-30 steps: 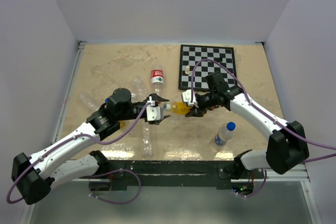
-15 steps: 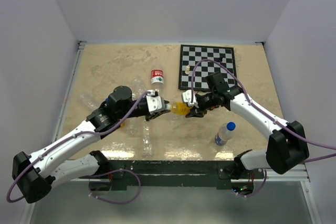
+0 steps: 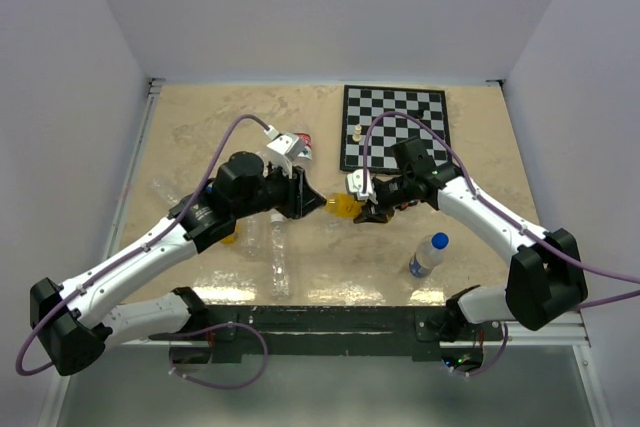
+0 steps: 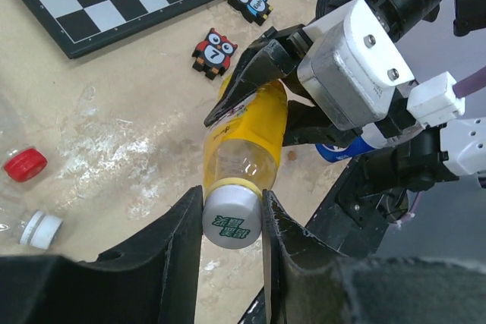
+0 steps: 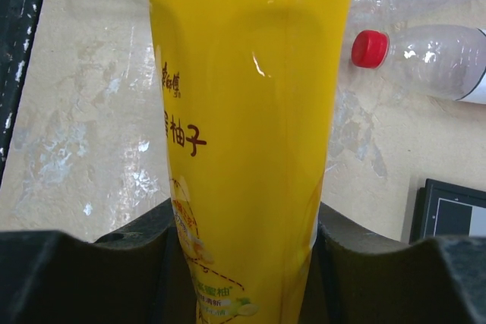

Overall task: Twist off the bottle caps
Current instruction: Unscrew the bottle cap from the plastic bottle.

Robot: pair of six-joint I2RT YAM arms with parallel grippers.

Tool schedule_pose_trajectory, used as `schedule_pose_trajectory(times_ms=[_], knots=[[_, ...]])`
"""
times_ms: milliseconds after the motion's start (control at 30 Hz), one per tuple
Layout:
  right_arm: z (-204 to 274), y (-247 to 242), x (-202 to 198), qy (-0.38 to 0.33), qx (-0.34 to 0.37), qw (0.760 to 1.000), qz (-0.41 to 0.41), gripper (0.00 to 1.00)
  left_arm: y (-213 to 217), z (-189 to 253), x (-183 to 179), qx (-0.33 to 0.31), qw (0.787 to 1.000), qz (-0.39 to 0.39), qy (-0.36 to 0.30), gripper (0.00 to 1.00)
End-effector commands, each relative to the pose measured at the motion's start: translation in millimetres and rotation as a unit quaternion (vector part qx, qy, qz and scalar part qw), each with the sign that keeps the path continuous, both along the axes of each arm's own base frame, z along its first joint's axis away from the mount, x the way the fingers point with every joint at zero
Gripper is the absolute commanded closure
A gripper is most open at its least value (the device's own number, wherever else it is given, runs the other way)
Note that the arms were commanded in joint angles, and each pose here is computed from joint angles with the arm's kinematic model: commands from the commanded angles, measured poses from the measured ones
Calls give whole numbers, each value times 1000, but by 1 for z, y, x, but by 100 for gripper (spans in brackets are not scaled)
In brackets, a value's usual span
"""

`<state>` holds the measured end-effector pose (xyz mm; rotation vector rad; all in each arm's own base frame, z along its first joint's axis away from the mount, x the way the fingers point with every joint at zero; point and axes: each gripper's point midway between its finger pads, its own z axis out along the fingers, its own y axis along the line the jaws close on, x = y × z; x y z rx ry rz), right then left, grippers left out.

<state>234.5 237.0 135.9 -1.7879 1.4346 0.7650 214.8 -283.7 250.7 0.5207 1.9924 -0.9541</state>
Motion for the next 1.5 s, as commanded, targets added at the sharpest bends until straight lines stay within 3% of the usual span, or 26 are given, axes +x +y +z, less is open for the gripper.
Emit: schedule_pose_trajectory(times_ms=[0, 100, 133, 200, 400, 633, 900, 1467], knots=[[10, 7, 1, -18, 14, 1000, 19, 100, 8, 26, 17, -40, 997, 68, -5, 96], [10, 7, 0, -18, 14, 1000, 20, 100, 8, 29, 17, -40, 997, 63, -19, 65], [11, 7, 1, -19, 15, 1000, 20, 100, 10, 34, 16, -44, 997, 60, -31, 50], [10, 7, 0, -18, 14, 1000, 20, 100, 11, 40, 13, -47, 997, 50, -46, 32], [11, 7, 0, -19, 14, 1000, 20, 100, 24, 54, 6, -28, 992, 28, -119, 6], [12, 7, 0, -20, 15, 999, 20, 100, 36, 61, -7, 42, 968, -45, -241, 2], [11, 7, 0, -18, 15, 1000, 20, 100, 44, 68, -25, 70, 912, -115, -388, 0], [11, 7, 0, -19, 15, 999, 21, 100, 32, 48, -32, 104, 856, -197, -466, 0]])
